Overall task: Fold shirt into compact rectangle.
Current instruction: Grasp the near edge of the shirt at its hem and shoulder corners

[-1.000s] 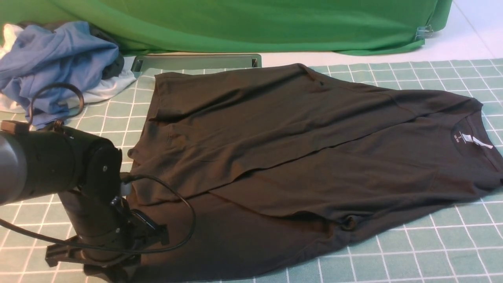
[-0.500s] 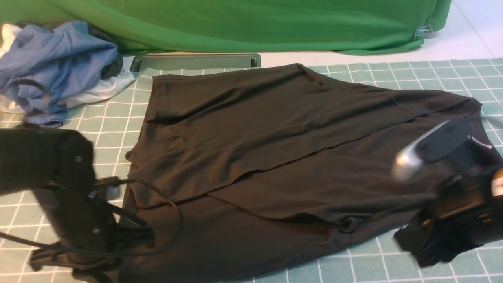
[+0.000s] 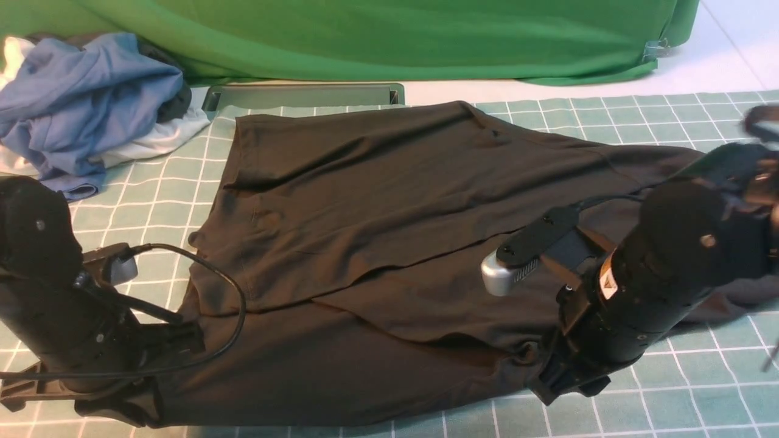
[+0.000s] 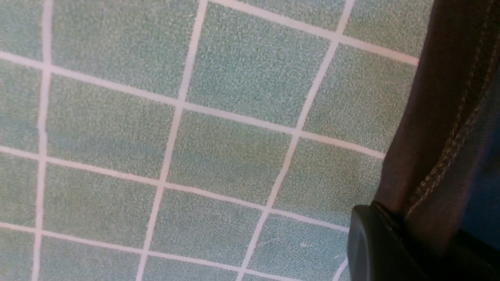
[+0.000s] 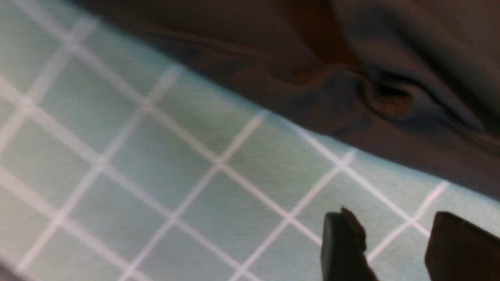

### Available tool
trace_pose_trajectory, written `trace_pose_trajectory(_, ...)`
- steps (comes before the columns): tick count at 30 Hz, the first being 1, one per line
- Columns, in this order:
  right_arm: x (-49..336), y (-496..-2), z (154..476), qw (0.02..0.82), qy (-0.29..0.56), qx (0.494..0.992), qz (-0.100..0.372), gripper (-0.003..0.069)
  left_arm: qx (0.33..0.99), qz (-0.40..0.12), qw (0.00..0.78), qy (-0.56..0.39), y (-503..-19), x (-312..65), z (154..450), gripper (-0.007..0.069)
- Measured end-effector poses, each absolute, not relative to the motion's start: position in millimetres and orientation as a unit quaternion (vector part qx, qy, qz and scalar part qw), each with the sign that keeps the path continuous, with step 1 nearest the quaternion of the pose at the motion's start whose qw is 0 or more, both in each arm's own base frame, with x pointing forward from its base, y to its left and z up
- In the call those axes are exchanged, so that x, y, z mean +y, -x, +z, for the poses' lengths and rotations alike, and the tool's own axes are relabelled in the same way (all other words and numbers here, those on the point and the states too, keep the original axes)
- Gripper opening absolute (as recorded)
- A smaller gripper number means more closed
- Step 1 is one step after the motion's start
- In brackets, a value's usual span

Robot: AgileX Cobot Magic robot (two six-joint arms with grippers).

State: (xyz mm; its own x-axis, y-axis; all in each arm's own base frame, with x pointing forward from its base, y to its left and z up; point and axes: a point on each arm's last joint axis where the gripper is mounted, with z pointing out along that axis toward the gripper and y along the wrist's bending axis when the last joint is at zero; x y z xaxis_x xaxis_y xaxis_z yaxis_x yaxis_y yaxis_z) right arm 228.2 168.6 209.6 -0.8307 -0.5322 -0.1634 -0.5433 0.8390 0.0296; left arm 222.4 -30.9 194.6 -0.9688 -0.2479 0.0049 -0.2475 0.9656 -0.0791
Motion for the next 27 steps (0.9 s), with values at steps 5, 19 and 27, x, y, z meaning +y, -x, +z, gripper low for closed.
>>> trace_pose_trajectory(5, 171.5, -231.0, 198.4, 0.062, 0.334, 0.941, 0.016, 0.0325, 0.991, -0.040, 0.002, 0.125, -221.9, -30.9, 193.9, 0.0031)
trace_pose_trajectory(19, 187.6, -233.5, 181.9, 0.082, 0.437, 0.896, -0.010, 0.0517, 0.992, -0.037, 0.004, 0.124, -222.3, -30.2, 193.9, 0.0031)
trace_pose_trajectory(27, 193.7, -240.3, 163.9, 0.084, 0.443, 0.892, -0.009, 0.0465, 0.992, -0.037, 0.004, 0.124, -222.3, -30.2, 193.9, 0.0031)
